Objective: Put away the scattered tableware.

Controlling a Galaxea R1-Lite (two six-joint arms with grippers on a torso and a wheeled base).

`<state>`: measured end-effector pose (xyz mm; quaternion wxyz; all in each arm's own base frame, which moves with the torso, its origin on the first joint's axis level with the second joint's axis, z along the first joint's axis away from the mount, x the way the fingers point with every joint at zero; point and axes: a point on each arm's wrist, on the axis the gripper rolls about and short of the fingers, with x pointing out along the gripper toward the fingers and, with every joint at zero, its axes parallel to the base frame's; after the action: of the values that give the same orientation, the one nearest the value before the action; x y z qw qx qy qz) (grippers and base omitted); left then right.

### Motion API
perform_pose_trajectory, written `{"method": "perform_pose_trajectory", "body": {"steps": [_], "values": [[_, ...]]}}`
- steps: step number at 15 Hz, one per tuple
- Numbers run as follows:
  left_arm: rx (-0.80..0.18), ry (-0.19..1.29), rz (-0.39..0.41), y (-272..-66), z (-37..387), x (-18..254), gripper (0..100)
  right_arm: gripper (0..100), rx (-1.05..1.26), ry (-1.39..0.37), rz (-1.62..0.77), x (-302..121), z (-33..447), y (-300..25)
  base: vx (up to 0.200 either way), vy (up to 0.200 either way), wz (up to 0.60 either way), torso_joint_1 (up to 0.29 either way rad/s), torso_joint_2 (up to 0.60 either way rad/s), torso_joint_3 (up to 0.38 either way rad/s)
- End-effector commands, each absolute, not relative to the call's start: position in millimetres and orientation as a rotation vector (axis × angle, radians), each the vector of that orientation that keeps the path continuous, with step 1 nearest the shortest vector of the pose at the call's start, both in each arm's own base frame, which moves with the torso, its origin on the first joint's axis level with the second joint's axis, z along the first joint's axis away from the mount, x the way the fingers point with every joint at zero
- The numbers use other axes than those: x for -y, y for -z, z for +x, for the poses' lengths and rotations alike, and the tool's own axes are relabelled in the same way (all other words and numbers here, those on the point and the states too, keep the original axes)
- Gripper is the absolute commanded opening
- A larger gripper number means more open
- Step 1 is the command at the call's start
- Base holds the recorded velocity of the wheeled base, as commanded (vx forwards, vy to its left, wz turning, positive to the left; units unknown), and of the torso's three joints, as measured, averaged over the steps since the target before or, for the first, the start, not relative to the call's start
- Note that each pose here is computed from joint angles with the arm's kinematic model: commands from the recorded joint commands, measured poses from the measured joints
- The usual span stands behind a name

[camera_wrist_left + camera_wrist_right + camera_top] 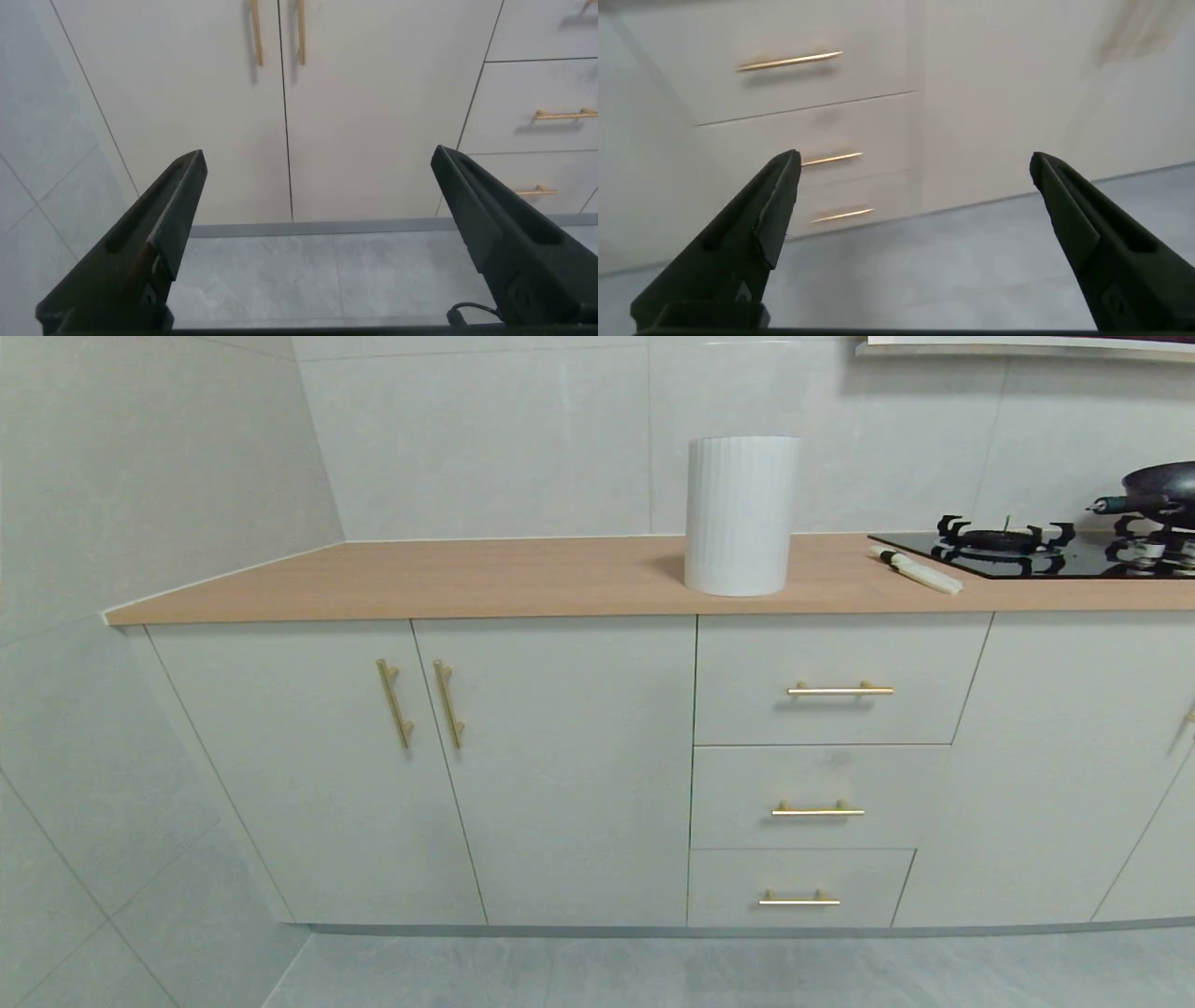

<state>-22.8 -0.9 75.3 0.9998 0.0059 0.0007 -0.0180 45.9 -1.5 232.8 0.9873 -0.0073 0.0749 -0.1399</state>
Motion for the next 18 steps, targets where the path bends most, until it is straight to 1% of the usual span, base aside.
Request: {"method": "perform_pose_trajectory", "body": {"steps": [1,4,6,9,10,12,15,16,18], "values": [[-0.001,0.035,0.012,-75.3,-22.8,0.9,100,100,0.010,0.406,-0.081,12.9,-25.1,-206.2,0.000,0.000,0.00,0.000,0.00,0.000],[-0.001,0.035,0.012,-75.3,-22.8,0.9,100,100,0.040,0.450,-0.136,12.7,-46.7,-173.9,0.000,0.000,0.00,0.000,0.00,0.000],[-0.001,0.035,0.012,-75.3,-22.8,0.9,100,100,0.069,0.506,-0.131,10.6,-61.9,-149.6,0.000,0.000,0.00,0.000,0.00,0.000],[-0.001,0.035,0.012,-75.3,-22.8,0.9,100,100,0.054,0.500,-0.113,10.3,-59.8,-137.0,0.000,0.000,0.00,0.000,0.00,0.000],[-0.001,0.035,0.012,-75.3,-22.8,0.9,100,100,0.053,0.446,-0.110,9.4,-58.0,-135.0,0.000,0.000,0.00,0.000,0.00,0.000],[-0.001,0.035,0.012,-75.3,-22.8,0.9,100,100,0.021,0.244,-0.089,5.2,-47.4,-119.4,0.000,0.000,0.00,0.000,0.00,0.000],[-0.001,0.037,0.012,-75.3,-22.8,0.9,100,100,0.056,0.094,-0.076,1.9,-25.5,-86.9,0.000,0.000,0.00,0.000,0.00,0.000],[-0.001,0.035,0.012,-75.3,-22.8,0.9,100,100,0.078,0.037,-0.076,0.6,-23.1,-83.6,0.000,0.000,0.00,0.000,0.00,0.000],[-0.001,0.035,0.012,-75.3,-22.8,0.9,100,100,0.051,-0.040,-0.043,-1.1,-23.0,-80.7,0.000,0.000,0.00,0.000,0.00,0.000]]}}
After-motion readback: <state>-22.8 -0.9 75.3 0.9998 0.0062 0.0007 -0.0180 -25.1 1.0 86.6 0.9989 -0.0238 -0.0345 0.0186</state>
